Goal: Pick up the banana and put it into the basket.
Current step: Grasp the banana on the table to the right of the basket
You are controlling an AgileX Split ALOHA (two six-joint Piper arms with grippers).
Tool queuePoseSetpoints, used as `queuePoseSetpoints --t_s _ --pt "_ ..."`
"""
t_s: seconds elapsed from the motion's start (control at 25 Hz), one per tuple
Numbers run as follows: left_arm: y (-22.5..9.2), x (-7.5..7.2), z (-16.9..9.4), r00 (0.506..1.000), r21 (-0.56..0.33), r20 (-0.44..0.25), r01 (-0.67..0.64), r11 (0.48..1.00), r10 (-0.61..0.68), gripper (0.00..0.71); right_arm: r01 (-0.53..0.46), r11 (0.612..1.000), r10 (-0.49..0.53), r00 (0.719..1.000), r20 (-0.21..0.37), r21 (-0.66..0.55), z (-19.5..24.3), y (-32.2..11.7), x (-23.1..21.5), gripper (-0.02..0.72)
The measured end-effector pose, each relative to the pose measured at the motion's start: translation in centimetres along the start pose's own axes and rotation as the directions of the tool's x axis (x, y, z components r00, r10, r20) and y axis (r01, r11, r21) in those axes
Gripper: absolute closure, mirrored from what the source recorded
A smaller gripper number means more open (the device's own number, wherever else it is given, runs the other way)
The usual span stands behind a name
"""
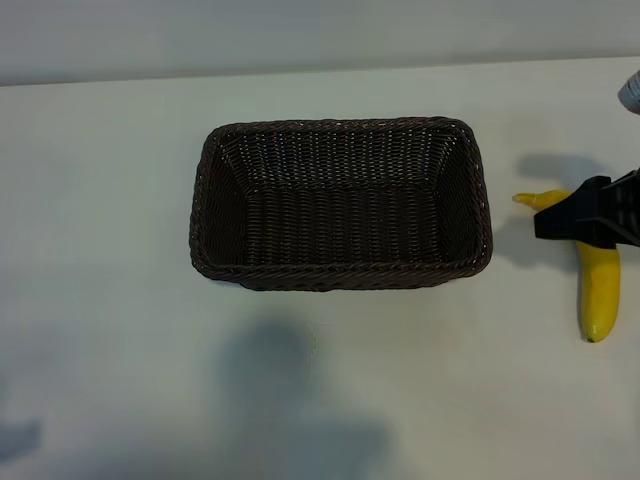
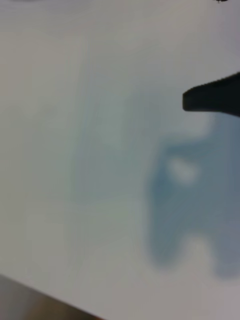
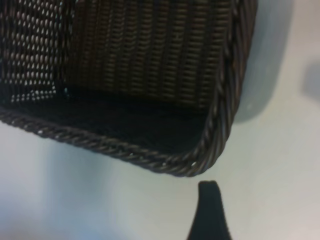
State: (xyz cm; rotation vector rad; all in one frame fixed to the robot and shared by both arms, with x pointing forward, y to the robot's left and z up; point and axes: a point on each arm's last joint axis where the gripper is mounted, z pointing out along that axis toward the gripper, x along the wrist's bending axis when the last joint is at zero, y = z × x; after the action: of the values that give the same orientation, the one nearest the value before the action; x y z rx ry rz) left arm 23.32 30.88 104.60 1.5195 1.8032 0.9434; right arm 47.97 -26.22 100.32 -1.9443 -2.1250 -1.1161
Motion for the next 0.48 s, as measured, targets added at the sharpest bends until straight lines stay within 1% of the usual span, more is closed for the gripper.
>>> queuePoseSetpoints --t_s 0.08,0.36,0.48 --pt "-0.4 0.1 -0.5 1.000 -0.040 0.002 0.004 0.999 -0.004 0.222 0.008 1.000 -0.008 1.000 0.005 -0.015 -0.1 0.6 0.1 0.162" --pt "-0.5 0.1 -0.4 1.000 -0.038 0.002 0.004 0.999 -0.004 0.222 0.048 0.997 -0.046 0.998 0.034 -0.056 -0.2 4.9 -0.1 0.162" --pt "-0.5 0.1 -0.4 1.000 -0.038 0.002 0.004 0.999 -0.004 0.222 0.045 0.999 -0.045 0.998 0.038 -0.019 0.3 6.6 -0.4 0.162"
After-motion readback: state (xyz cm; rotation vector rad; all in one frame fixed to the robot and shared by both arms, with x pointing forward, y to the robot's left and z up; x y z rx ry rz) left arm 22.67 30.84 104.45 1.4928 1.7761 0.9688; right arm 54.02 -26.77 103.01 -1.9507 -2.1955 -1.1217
